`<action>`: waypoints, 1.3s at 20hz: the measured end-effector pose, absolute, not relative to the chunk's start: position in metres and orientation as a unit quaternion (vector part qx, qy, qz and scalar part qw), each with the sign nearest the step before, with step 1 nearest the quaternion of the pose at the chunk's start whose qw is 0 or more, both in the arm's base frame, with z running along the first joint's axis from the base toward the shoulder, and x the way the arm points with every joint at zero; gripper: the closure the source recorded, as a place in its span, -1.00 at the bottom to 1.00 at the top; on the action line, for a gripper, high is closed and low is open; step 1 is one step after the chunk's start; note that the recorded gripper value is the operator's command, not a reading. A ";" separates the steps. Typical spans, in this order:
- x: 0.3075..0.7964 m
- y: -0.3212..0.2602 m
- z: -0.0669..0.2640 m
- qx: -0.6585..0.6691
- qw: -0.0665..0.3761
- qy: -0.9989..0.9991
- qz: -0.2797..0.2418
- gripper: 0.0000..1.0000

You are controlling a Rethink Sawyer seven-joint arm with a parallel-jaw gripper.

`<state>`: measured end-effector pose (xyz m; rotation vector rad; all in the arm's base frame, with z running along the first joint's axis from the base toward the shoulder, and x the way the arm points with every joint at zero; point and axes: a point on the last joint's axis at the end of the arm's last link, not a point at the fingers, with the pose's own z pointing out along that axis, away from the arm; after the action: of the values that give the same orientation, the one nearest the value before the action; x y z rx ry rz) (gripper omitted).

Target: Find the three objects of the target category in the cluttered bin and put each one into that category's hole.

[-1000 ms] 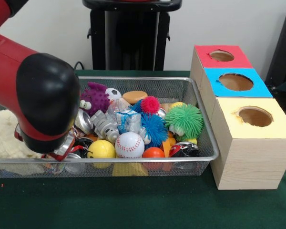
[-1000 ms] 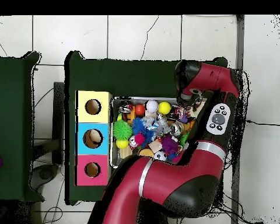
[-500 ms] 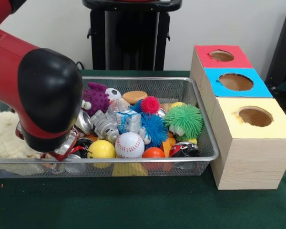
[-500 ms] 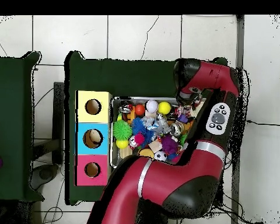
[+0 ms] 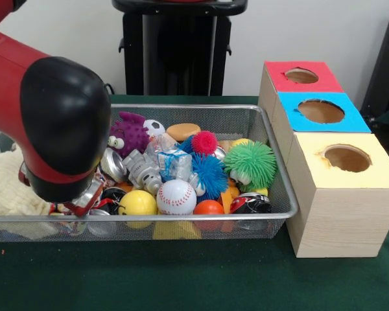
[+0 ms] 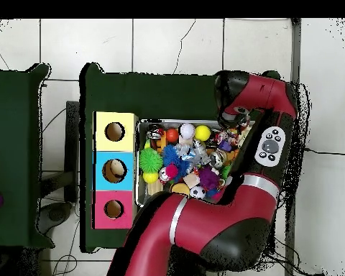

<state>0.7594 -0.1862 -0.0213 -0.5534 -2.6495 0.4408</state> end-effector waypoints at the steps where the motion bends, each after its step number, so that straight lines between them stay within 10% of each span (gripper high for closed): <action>1: 0.759 -0.186 -0.021 -0.198 0.198 -0.947 0.158 -1.00; 26: 0.753 -0.198 -0.019 -0.206 0.171 -0.950 0.159 -1.00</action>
<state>0.7531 -0.1985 -0.0190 -0.5855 -2.6994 0.4513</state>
